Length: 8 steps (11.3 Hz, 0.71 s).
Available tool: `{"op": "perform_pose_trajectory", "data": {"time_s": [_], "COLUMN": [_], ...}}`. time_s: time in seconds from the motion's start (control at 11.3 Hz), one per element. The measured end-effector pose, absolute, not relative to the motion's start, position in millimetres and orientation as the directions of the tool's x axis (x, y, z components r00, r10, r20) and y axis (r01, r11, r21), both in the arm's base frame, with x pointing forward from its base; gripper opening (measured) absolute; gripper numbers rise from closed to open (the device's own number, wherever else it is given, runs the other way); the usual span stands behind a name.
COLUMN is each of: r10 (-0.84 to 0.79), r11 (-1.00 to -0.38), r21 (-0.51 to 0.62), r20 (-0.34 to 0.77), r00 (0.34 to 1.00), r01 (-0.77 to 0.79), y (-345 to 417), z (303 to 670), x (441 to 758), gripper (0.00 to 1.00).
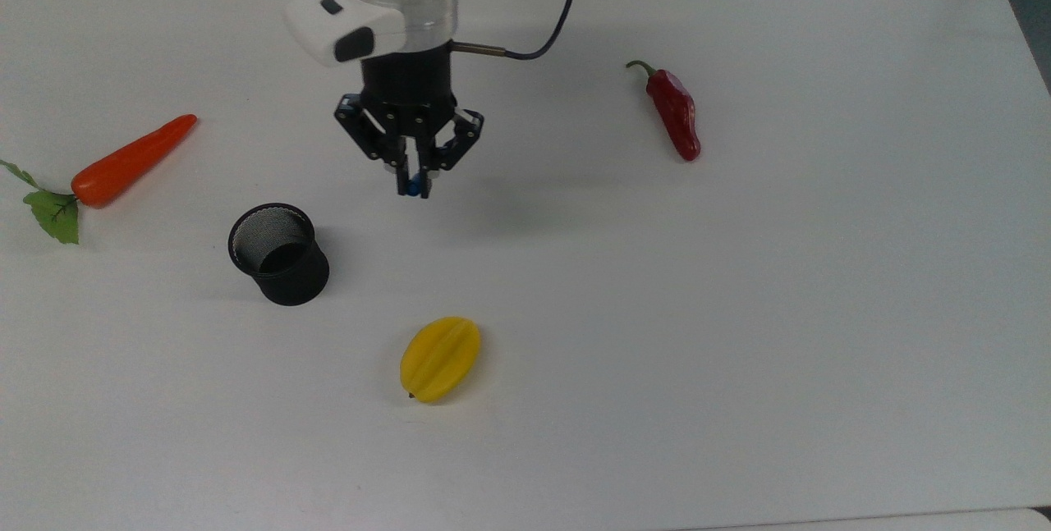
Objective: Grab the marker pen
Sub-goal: 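Carry the marker away from the cup and lower it to the table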
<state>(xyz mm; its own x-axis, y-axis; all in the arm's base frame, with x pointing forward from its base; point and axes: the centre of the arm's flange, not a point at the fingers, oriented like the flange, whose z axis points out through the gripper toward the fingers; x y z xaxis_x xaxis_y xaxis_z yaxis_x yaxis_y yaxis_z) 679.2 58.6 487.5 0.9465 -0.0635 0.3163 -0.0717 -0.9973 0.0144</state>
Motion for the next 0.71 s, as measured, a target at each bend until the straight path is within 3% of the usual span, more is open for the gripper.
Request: {"op": "perform_pose_trajectory", "data": {"time_s": [0.35, 0.71], "r10": [0.056, 0.088], "r11": [-0.998, -0.994], "r21": [0.049, 0.058], "r20": [0.107, 0.001], "r00": [0.993, 0.996], "r01": [0.051, 0.087], "y": [138.0, 158.2], "z": [429.9, 363.7], "x": [651.6, 649.0], "gripper": [0.18, 0.18]}}
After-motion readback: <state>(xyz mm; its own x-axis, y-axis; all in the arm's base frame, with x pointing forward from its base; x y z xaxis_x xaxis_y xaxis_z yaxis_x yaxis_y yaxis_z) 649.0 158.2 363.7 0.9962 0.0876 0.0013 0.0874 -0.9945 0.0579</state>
